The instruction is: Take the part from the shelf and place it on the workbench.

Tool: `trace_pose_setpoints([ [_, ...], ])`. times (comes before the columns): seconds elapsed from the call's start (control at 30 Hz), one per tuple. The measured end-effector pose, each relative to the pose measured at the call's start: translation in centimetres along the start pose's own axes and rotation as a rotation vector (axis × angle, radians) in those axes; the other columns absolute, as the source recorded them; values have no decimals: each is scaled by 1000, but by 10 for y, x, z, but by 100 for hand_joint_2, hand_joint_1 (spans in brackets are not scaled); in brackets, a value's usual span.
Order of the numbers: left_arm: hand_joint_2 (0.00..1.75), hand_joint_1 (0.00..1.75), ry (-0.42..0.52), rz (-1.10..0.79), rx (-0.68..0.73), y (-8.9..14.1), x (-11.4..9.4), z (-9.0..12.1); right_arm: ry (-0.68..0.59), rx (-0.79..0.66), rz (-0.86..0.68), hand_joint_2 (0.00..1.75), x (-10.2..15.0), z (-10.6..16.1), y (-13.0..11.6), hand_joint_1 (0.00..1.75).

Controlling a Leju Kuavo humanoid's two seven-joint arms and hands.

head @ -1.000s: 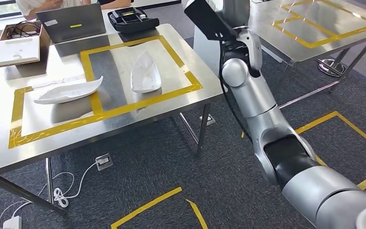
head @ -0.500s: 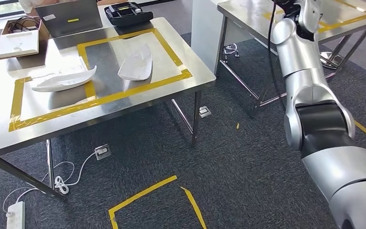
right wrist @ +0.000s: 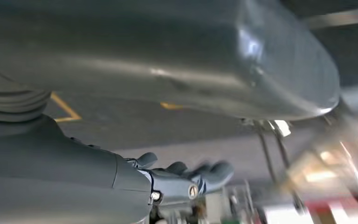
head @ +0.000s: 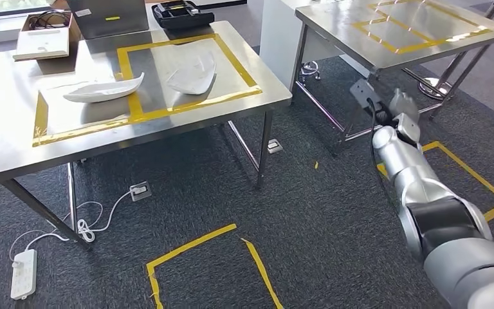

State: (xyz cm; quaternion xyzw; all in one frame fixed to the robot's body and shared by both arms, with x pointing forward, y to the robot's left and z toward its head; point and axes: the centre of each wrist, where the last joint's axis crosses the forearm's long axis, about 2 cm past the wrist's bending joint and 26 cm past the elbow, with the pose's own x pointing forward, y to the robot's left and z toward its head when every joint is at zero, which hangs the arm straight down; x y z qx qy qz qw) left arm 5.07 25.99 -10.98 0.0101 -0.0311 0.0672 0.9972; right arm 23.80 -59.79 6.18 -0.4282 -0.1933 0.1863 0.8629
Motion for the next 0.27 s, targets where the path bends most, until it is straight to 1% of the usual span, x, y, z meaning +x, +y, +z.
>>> trace_pose_setpoints([
  [0.07,0,0,2,-2,3,0,-1,0,101,157,2,0,-26,14,63,0],
  [0.13,0,0,5,-5,3,0,-1,0,189,298,10,0,-55,36,124,0],
  [0.17,0,0,5,-7,3,0,-1,0,226,354,17,0,-67,48,147,0],
  [0.2,0,0,5,-8,3,-1,-1,0,265,406,21,0,-75,57,165,0],
  [0.23,0,0,5,-10,3,-1,0,0,308,456,16,0,-81,67,180,0],
  [0.27,0,0,4,-11,3,-1,0,0,332,483,14,0,-83,71,187,0],
])
